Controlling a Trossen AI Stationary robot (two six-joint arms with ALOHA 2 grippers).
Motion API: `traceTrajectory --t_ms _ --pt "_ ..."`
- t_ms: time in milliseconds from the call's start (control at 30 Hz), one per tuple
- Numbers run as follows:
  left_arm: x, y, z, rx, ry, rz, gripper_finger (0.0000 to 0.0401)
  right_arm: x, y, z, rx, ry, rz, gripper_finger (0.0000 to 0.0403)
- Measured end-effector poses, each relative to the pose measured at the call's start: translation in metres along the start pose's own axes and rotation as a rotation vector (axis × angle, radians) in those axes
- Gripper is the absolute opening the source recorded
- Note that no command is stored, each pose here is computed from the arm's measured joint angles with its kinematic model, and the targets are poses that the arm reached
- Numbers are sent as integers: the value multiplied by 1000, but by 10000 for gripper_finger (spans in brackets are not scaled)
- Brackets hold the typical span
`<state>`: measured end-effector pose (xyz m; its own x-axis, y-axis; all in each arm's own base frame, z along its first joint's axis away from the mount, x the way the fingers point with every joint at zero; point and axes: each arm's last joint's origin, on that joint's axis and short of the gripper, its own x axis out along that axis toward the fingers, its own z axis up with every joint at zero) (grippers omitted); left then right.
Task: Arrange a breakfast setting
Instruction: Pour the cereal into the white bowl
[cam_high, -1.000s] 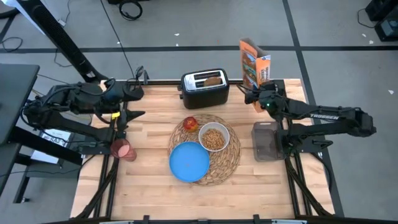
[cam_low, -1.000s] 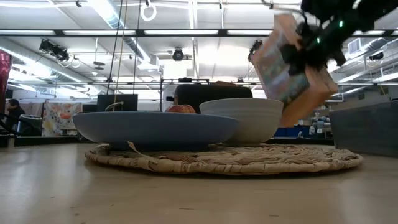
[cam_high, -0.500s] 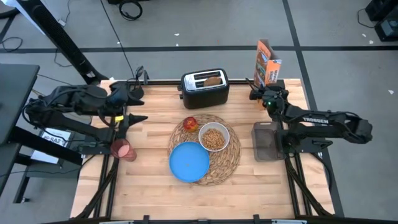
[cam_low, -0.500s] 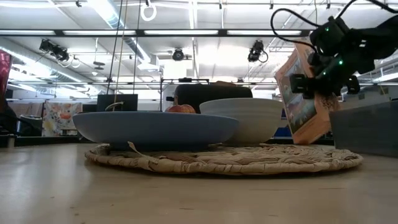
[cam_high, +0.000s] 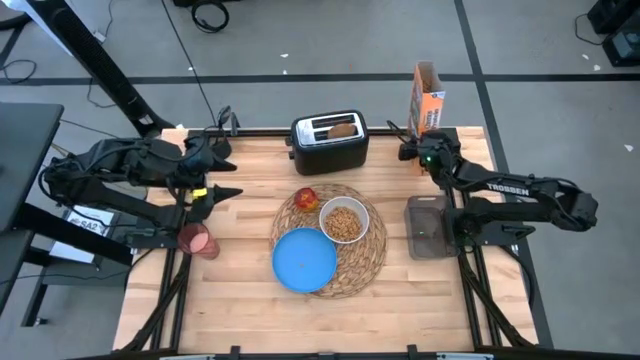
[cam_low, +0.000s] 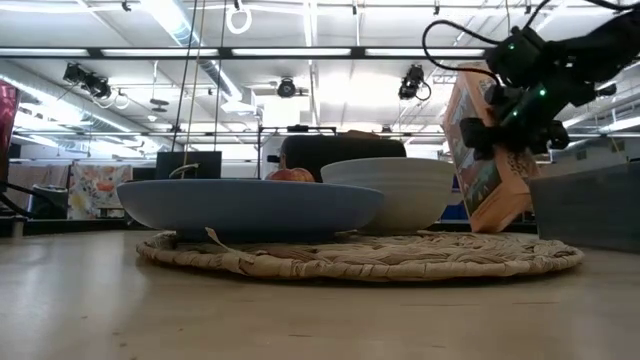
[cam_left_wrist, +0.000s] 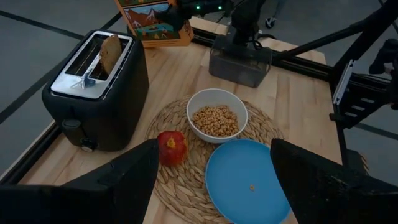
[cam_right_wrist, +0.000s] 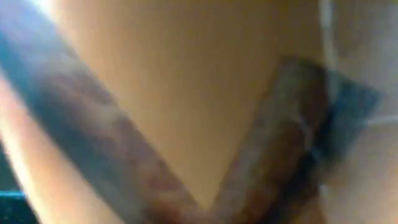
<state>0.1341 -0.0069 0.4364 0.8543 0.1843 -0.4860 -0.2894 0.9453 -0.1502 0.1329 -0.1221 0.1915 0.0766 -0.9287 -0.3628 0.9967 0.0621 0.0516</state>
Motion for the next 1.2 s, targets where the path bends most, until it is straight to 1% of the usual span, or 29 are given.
traceTrajectory --t_ms 300,433,533,633,900,1033,1200 --pt "-1 0 0 -2 -4 -1 313 -13 2 18 50 238 12 303" --pt "-1 0 1 -4 -17 -5 313 -21 5 27 58 310 40 300" --pt "-1 -1 2 -3 -25 -8 313 -25 6 26 56 352 46 300" --pt "-1 -1 2 -3 -25 -8 313 -28 7 23 45 364 50 299" --pt "-1 -1 4 -9 -47 -15 313 -24 7 6 21 321 51 286" --pt "-1 -1 5 -10 -48 -15 313 -23 4 -7 4 334 55 299" --pt "-1 -1 5 -13 -48 -16 313 -21 4 -18 -30 301 78 314"
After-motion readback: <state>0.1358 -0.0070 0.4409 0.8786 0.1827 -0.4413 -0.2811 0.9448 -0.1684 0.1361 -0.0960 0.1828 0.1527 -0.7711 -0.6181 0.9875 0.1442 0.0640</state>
